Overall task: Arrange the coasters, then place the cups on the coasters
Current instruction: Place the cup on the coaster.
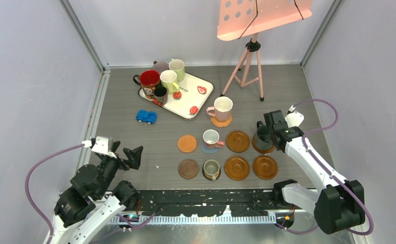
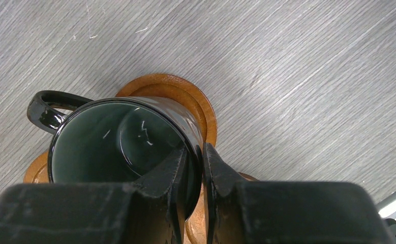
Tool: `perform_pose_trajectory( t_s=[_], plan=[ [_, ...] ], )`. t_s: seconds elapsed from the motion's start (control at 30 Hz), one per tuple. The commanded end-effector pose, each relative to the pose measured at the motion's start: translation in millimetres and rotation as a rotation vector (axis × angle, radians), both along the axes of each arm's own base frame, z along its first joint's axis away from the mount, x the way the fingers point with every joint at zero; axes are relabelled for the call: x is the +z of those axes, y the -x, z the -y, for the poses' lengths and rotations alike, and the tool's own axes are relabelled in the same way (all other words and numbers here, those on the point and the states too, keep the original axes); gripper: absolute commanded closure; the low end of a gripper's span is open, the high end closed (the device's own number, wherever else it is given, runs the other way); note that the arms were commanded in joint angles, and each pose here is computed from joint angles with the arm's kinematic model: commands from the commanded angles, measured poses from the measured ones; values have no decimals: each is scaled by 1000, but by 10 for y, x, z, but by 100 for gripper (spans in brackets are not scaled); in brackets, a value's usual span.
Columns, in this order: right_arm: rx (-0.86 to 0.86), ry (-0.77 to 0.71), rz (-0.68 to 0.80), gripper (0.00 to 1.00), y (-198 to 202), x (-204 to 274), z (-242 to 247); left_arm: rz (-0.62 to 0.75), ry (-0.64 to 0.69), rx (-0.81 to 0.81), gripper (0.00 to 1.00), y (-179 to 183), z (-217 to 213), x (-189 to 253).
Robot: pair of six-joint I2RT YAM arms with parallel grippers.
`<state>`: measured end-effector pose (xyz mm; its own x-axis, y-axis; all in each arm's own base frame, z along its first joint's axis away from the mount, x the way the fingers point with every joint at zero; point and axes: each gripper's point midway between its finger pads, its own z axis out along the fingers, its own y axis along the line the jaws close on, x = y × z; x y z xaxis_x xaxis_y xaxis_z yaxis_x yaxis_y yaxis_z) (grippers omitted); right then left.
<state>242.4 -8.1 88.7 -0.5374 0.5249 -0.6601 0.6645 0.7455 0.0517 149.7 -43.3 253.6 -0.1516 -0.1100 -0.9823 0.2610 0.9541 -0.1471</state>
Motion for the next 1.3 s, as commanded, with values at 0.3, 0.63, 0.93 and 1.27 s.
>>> perform_pose_trajectory(
  t_s=[0.3,0.63,0.93,1.27],
  plan=[
    [-26,36,138,82,-225,174,76,31,16,7,1,-18,-6,93],
    [-13,41,121,70,-198,195,77,32,16,11,1,-15,-18,96],
    [20,25,134,53,-224,392,28,24,13,9,1,-23,-4,85],
    [235,-44,271,47,-336,1119,-242,-43,-48,44,1,-122,14,-32]
  ],
)
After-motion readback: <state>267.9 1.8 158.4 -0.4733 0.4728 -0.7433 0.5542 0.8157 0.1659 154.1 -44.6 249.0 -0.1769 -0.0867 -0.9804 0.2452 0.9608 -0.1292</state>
